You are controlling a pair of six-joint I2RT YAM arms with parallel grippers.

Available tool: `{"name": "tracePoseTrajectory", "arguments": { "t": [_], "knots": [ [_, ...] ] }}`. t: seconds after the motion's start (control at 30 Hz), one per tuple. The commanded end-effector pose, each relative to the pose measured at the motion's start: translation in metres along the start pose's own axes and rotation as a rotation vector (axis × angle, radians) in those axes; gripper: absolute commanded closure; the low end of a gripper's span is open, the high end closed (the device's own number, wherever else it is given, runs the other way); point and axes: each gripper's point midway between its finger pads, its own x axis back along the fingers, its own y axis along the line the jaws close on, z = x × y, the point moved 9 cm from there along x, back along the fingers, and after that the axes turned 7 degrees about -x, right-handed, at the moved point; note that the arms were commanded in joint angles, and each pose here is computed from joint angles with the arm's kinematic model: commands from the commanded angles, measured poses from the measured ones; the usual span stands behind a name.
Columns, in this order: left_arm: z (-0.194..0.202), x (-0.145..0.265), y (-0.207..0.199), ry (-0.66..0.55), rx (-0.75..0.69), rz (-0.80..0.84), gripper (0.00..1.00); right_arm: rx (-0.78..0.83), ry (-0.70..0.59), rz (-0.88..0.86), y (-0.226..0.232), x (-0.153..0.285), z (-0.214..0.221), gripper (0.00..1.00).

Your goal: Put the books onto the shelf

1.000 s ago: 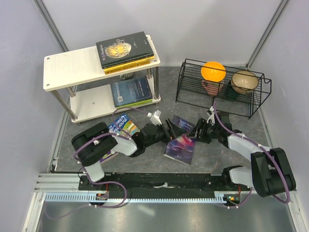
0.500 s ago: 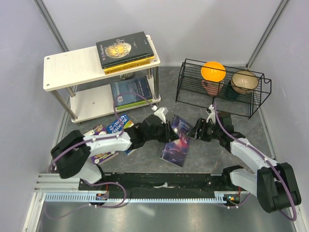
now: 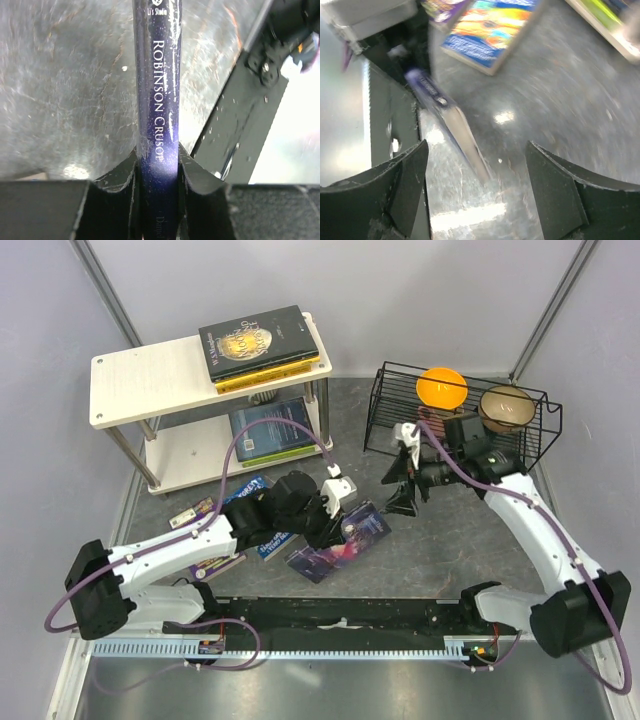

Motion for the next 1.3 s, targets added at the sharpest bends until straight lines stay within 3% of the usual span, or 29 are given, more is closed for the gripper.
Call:
{"name": "tracePoseTrajectory", "arguments": {
  "t": [0.0,0.2,0.27,0.3,0.33,0.4,0.43,0.57,0.6,0.63,0.67,0.73,0.83,1.0,1.2,1.27],
  "knots": [
    [-0.053,0.031,-0.011,-0.179,-0.272,0.091,0.98,0.171,0.124,-0.286,0.028,-0.013,0.004,0.13],
    [-0.071,0.051,-0.02,-0.227,-0.343,0.134,0.98,0.289,0.171,-0.324,0.041,-0.028,-0.004,0.16],
    [-0.074,0.054,-0.021,-0.232,-0.358,0.133,0.99,0.324,0.167,-0.342,0.045,-0.031,-0.009,0.26],
    [-0.076,0.057,-0.021,-0.241,-0.364,0.127,0.98,0.335,0.164,-0.353,0.047,-0.032,-0.011,0.32],
    [-0.077,0.058,-0.021,-0.244,-0.369,0.124,0.98,0.334,0.166,-0.37,0.048,-0.035,-0.012,0.52],
    [-0.078,0.061,-0.02,-0.253,-0.372,0.11,0.98,0.342,0.18,-0.41,0.054,-0.041,-0.011,0.77],
    [-0.08,0.063,-0.021,-0.263,-0.372,0.103,0.98,0.345,0.19,-0.424,0.056,-0.043,-0.009,1.0],
    [-0.084,0.075,-0.016,-0.315,-0.304,-0.018,0.96,0.397,0.193,-0.393,0.062,-0.039,-0.016,1.0],
    [-0.087,0.079,-0.014,-0.342,-0.269,-0.057,0.86,0.416,0.197,-0.355,0.063,-0.035,-0.019,1.0],
    [-0.085,0.083,-0.015,-0.36,-0.18,-0.082,0.56,0.428,0.202,-0.319,0.062,-0.031,-0.024,1.0],
    [-0.087,0.096,-0.014,-0.409,-0.133,-0.126,0.45,0.43,0.238,-0.253,0.058,-0.028,-0.025,1.0],
    [-0.085,0.107,-0.017,-0.48,0.006,-0.134,0.24,0.441,0.254,-0.197,0.06,-0.019,-0.029,1.0],
    [-0.078,0.127,-0.022,-0.576,0.169,-0.116,0.12,0.468,0.27,-0.12,0.061,-0.008,-0.032,1.0],
    [-0.062,0.138,-0.028,-0.618,0.454,-0.036,0.1,0.528,0.257,-0.011,0.066,0.008,-0.043,1.0],
    [-0.048,0.118,-0.029,-0.643,1.038,0.155,0.1,0.708,0.153,0.207,0.065,0.029,-0.071,1.0],
    [-0.042,0.111,-0.027,-0.641,1.156,0.185,0.09,0.765,0.113,0.264,0.064,0.032,-0.08,1.0]
  ]
}}
